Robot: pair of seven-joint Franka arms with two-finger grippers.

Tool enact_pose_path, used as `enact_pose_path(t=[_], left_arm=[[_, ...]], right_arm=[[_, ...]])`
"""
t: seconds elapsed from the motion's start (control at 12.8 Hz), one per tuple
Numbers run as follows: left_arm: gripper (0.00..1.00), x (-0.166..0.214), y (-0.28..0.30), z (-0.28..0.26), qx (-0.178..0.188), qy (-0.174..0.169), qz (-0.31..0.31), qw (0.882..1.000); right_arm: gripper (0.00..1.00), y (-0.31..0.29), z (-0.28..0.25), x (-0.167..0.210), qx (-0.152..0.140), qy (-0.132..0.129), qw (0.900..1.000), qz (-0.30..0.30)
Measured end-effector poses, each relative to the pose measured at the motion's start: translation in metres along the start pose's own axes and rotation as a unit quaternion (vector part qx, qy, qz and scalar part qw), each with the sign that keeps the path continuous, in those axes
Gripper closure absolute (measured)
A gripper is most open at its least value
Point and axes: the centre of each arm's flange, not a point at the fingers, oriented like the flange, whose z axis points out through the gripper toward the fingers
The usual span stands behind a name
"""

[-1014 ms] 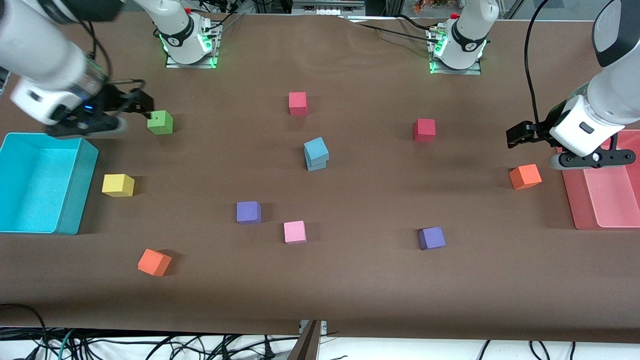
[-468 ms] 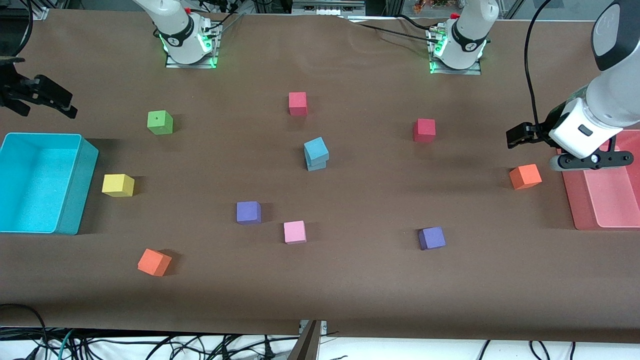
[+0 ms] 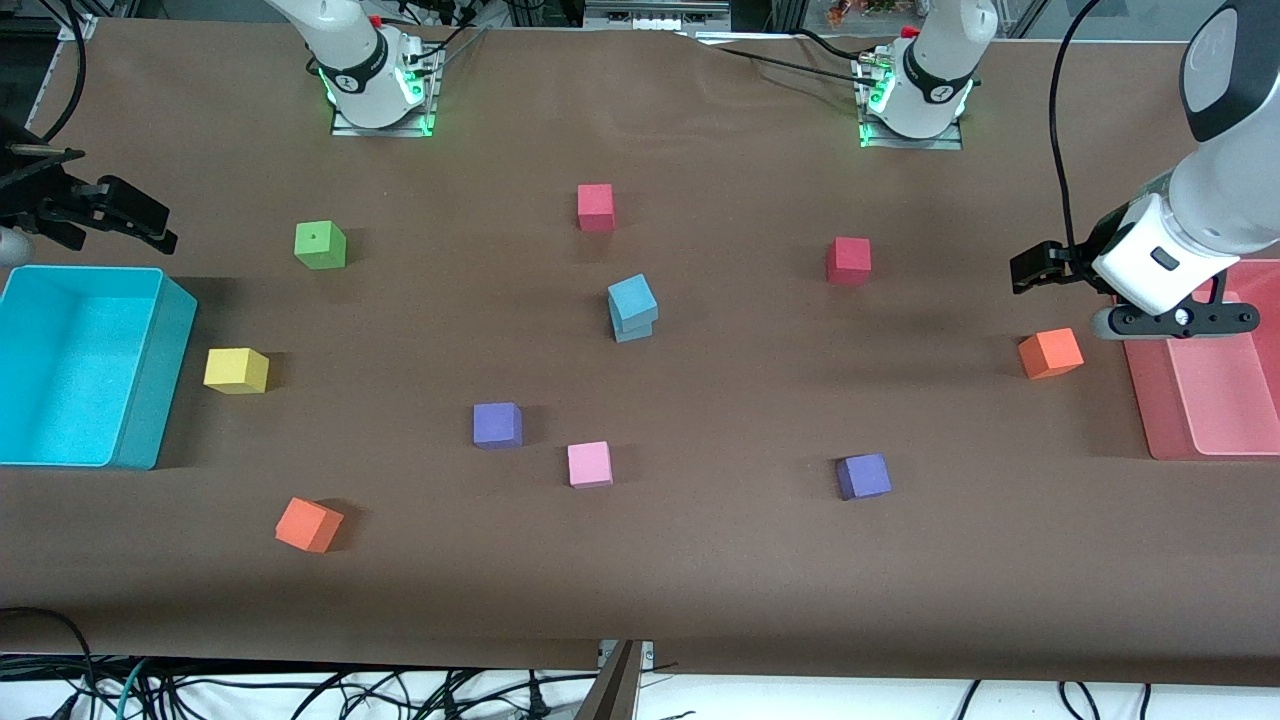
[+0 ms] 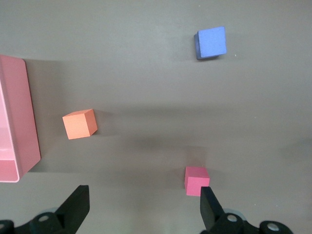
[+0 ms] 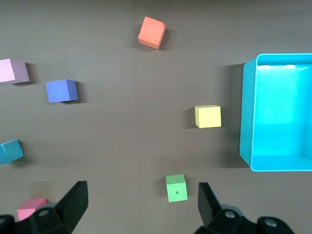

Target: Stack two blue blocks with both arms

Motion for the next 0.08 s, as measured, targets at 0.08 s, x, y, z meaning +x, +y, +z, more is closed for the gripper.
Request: enact_pose_path(t=[0.08], left_arm=[[0.0, -0.0007, 0.0027, 0.0001, -0.01, -0.003, 0.003, 1.0]], right_arm=[[0.0, -0.0007, 0.0, -0.0001, 0.0, 0.0, 1.0, 0.0]])
